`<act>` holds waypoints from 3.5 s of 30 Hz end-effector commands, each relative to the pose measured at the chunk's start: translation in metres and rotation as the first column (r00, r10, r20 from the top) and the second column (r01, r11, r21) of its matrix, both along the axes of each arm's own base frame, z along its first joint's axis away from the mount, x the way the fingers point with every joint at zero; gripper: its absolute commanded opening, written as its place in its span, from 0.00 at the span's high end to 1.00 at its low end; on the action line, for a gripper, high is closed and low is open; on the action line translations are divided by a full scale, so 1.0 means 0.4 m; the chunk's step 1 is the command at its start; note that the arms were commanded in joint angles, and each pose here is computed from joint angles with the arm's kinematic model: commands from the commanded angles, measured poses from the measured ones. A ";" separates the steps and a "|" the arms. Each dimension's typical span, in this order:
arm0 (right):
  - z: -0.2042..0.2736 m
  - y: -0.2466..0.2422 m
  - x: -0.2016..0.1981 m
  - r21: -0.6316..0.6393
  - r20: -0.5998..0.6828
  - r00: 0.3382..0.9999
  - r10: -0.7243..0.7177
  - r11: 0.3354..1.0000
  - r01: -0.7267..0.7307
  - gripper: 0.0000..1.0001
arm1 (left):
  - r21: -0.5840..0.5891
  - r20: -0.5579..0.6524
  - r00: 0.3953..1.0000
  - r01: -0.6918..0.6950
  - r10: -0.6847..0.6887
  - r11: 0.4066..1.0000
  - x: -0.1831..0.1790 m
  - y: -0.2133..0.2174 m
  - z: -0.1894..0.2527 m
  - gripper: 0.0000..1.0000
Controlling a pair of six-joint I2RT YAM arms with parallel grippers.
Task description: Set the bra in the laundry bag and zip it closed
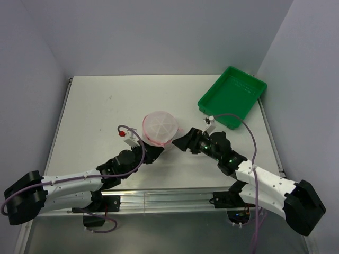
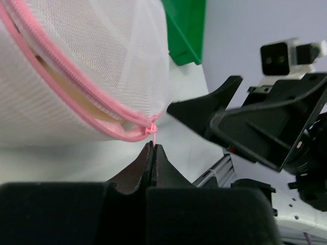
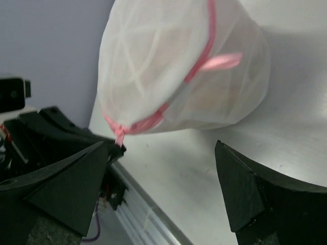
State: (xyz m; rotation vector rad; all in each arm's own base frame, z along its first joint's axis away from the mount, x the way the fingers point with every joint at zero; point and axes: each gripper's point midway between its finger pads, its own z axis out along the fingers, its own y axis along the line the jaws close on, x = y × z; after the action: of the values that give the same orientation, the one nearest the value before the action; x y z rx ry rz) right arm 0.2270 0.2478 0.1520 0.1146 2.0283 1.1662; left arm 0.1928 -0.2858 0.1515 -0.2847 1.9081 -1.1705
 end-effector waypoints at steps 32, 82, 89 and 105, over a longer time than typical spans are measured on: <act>0.052 0.063 -0.039 0.237 -0.029 0.998 0.049 0.971 -0.041 0.41 | -0.141 0.024 0.997 0.069 -0.067 0.988 -0.020 -0.035 0.057 1.00; 0.036 0.064 0.140 0.022 0.049 0.997 0.065 0.998 -0.066 1.00 | 0.103 0.011 0.990 -0.139 0.138 0.985 -0.023 0.180 -0.052 1.00; 0.076 0.089 0.194 -0.032 0.077 0.982 0.172 0.985 -0.169 1.00 | 0.072 0.056 0.995 -0.090 0.086 0.993 -0.031 0.159 -0.021 1.00; 0.004 0.042 0.007 0.026 -0.048 0.996 0.078 0.997 -0.077 0.26 | -0.095 0.143 0.988 0.064 -0.050 0.993 -0.001 -0.033 0.110 1.00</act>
State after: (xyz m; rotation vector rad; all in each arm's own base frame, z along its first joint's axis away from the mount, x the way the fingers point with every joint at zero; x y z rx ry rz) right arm 0.2434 0.2592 0.1523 0.0063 2.1025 1.1906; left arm 0.1934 -0.2817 0.1579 -0.2244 1.8545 -1.1627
